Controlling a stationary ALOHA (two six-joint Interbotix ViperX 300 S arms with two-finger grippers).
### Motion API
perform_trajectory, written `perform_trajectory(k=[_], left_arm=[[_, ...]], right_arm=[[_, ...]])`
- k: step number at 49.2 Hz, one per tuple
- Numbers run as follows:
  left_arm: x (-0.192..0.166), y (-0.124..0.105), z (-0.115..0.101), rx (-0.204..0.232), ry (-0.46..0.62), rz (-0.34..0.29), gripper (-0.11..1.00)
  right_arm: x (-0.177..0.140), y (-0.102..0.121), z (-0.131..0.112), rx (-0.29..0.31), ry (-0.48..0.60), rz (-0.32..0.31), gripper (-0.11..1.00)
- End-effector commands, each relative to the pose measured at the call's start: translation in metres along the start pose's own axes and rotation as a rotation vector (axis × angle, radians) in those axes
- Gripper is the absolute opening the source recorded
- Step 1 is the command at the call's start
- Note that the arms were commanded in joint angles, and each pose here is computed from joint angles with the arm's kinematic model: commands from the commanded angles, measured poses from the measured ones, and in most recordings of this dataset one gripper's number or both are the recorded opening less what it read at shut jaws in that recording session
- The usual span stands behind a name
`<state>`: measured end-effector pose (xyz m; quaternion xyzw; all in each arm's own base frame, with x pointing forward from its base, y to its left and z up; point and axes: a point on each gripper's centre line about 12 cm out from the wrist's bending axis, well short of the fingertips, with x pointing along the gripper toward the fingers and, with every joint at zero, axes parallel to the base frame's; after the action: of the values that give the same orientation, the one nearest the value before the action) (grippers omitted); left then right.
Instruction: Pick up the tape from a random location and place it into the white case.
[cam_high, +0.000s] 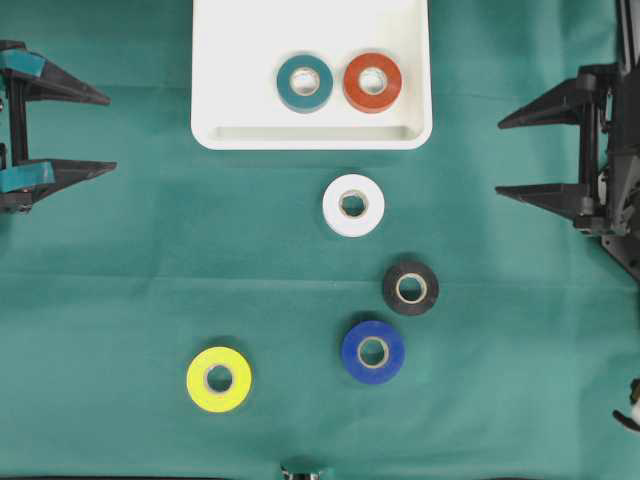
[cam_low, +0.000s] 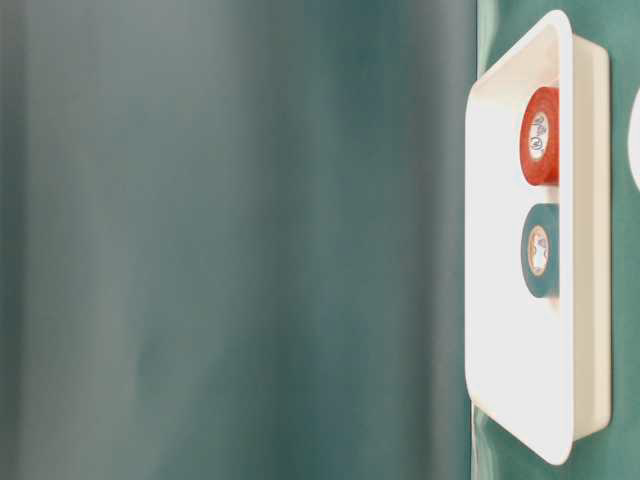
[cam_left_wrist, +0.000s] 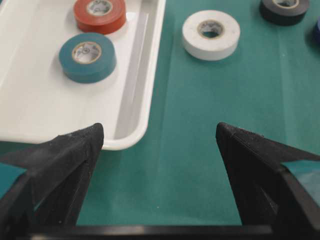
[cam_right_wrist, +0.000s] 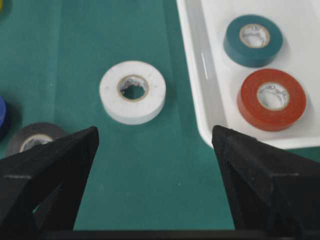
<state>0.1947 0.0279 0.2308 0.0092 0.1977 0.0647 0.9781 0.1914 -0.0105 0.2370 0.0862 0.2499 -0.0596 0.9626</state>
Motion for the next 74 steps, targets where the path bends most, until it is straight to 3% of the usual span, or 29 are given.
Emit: perform_trajectory(k=[1,15,38,43,59,74], left_arm=[[0.000,0.000,0.004,-0.002,-0.009,0.002,0.97],[0.000,0.000,0.003,-0.001,0.002,0.001,0.97],[0.000,0.001,0.003,-0.003,0.002,0.002,0.97],[0.000,-0.004,0.004,0.004,-0.001,-0.017,0.97],[-0.003,-0.036,0.005,0.066,-0.017,-0.167,0.97],[-0.003,-0.037,0.006,0.068,-0.028,-0.174,0.97]], right_arm=[[0.000,0.000,0.000,0.004,-0.026,0.009,0.86],[0.005,-0.001,-0.013,0.001,-0.021,0.016,0.86],[0.004,-0.001,-0.012,0.000,-0.026,0.016,0.86],[0.004,-0.001,-0.012,0.000,-0.027,0.017,0.86],[0.004,0.000,-0.010,-0.001,-0.033,0.019,0.86],[0.004,0.000,-0.009,0.002,-0.034,0.019,0.86]])
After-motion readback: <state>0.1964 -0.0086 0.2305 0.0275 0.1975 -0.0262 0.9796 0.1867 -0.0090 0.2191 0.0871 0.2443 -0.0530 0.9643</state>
